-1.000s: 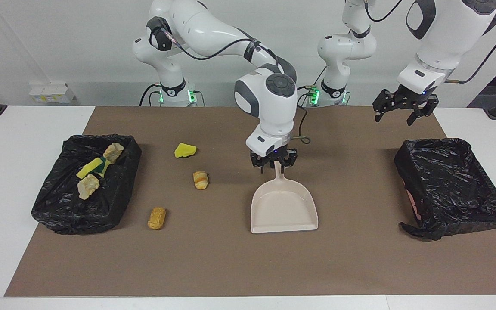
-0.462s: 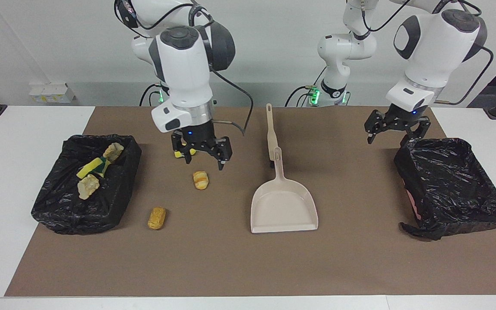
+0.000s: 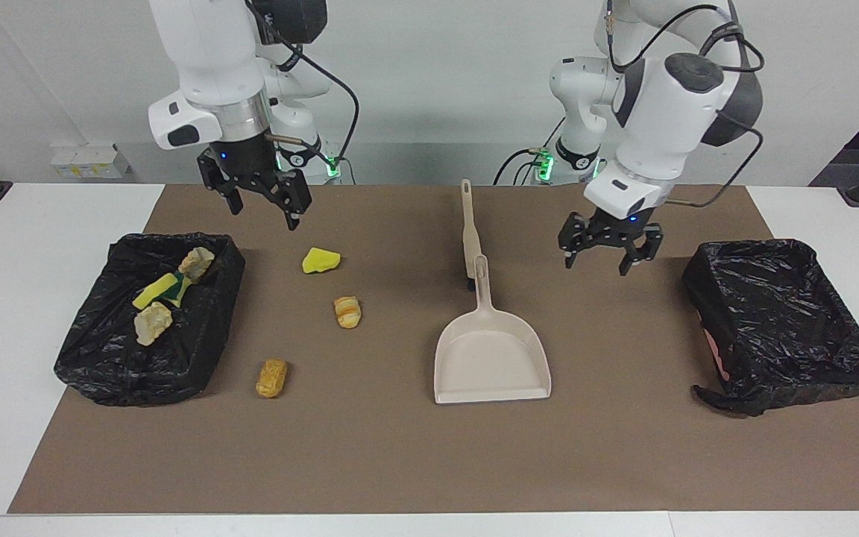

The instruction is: Sweep and dump trash in bin

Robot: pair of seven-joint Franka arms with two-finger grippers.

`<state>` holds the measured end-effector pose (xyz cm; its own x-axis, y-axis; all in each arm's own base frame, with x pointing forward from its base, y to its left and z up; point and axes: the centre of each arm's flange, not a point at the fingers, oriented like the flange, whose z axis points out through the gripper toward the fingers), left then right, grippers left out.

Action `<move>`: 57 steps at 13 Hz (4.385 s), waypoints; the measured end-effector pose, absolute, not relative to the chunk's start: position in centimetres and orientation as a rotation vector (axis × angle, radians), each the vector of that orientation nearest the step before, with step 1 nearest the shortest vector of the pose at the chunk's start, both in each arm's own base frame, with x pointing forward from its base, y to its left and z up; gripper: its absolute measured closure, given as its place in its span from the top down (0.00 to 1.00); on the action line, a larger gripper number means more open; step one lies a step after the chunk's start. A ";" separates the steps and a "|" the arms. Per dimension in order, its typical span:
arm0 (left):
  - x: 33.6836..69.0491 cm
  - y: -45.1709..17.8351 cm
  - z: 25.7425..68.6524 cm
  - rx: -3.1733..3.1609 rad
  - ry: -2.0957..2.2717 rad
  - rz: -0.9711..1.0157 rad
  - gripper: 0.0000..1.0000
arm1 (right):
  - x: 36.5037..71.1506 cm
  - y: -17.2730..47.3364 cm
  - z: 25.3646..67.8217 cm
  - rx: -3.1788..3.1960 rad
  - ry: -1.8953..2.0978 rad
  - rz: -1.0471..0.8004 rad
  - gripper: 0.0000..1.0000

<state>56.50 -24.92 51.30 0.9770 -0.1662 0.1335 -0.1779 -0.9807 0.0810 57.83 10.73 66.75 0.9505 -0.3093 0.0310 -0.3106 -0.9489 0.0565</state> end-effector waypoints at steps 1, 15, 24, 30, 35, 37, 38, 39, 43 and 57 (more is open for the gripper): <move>55.4 -28.1 49.3 3.032 -0.258 0.157 1.00 | 57.1 9.8 67.3 3.039 -0.478 0.026 1.00; 50.2 -35.7 35.5 3.080 -0.312 0.108 1.00 | 52.1 4.9 65.6 3.085 -0.316 -0.066 1.00; 51.5 -35.9 35.2 3.098 -0.328 0.137 0.56 | 52.8 4.8 66.3 3.094 -0.311 -0.025 1.00; 53.5 -33.5 36.5 3.130 -0.452 0.173 0.33 | 53.1 4.8 66.1 3.095 -0.311 -0.030 1.00; 56.6 -28.5 41.9 3.046 -0.962 0.246 0.33 | 53.1 4.8 66.2 3.096 -0.312 -0.025 1.00; 58.0 -24.9 43.1 2.998 -1.167 0.253 0.33 | 53.1 4.8 66.2 3.096 -0.312 -0.024 1.00; 58.7 -22.8 43.4 2.965 -1.282 0.246 0.33 | 53.1 4.8 66.2 3.096 -0.312 -0.023 1.00; 59.3 -21.2 43.3 2.929 -1.384 0.234 0.33 | 53.1 4.8 66.2 3.096 -0.312 -0.023 1.00; 60.3 -16.8 42.6 2.733 -1.785 0.136 0.33 | 53.2 4.8 66.2 3.096 -0.312 -0.024 1.00; 58.4 -8.4 38.8 2.465 -2.122 -0.005 0.33 | 48.4 25.6 58.4 3.090 -0.186 -0.091 1.00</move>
<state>58.42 -8.41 38.80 0.1513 -0.9856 -0.0748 -0.9860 -0.1451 -0.0824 48.42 25.63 58.39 0.9911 -0.1210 -0.0562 -0.1184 -0.9918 0.0481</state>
